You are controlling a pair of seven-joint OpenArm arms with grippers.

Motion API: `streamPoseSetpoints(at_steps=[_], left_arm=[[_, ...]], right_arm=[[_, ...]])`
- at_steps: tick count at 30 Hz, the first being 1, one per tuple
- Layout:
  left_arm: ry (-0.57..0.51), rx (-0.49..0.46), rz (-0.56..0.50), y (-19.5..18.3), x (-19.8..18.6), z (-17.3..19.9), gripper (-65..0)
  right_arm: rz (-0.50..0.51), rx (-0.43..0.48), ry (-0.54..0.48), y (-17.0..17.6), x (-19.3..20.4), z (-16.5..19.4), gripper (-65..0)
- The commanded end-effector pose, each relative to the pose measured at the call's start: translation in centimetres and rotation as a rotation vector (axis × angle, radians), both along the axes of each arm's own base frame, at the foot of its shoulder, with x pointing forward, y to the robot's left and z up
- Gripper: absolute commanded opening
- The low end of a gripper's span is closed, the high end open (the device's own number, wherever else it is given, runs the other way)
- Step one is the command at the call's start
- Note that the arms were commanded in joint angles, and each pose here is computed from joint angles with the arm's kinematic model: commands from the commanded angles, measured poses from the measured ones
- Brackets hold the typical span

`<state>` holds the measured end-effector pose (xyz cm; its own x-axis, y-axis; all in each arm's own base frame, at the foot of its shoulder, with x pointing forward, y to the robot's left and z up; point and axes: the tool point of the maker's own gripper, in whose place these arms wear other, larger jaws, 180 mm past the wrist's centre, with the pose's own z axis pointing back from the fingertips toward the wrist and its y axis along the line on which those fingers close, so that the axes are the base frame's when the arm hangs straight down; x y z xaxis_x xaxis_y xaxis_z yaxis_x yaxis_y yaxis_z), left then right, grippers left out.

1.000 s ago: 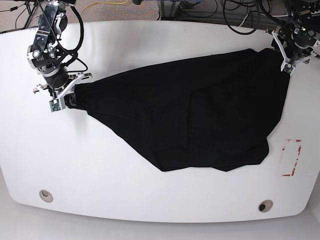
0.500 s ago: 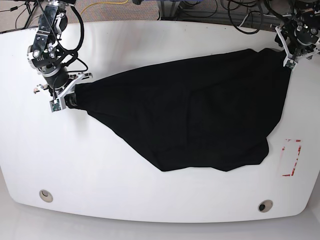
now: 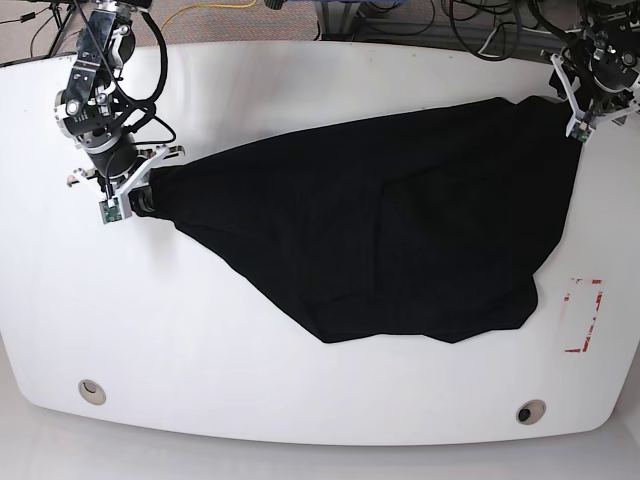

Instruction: Layout the t-shirt on the table in an organized manner, then fold the t-shirt properly

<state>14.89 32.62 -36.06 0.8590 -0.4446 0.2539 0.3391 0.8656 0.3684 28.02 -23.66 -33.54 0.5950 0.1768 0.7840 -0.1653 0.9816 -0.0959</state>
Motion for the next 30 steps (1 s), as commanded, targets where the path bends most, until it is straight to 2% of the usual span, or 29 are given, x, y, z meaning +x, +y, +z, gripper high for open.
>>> streamPoseSetpoints(at_steps=[1, 14, 21, 23, 29, 30], left_arm=[[-0.071, 0.05, 0.01, 1.6, 1.7, 2.2, -31.8], [-0.374, 0.09, 0.114, 4.7, 9.1, 9.2, -31.8], [-0.442, 0.109, 0.106, 5.2, 11.0, 11.5, -31.8], [-0.448, 0.109, 0.107, 5.2, 11.1, 11.7, -31.8], [-0.443, 0.101, 0.114, 5.4, 11.2, 11.4, -31.8], [-0.436, 0.096, 0.118, 5.4, 11.2, 11.1, -31.8]], right_arm=[[0.008, -0.006, -0.048, -0.1, 0.6, 1.3, -65.0], [-0.004, -0.012, -0.026, -0.5, 0.0, 0.7, -65.0], [-0.007, -0.014, -0.002, -0.5, -0.6, 0.2, -64.7], [-0.008, -0.015, 0.012, -0.6, -0.8, -0.1, -62.8], [-0.011, -0.017, 0.035, -0.7, -1.6, -0.7, -40.4], [-0.011, -0.017, 0.039, -0.7, -1.8, -0.8, -34.9]])
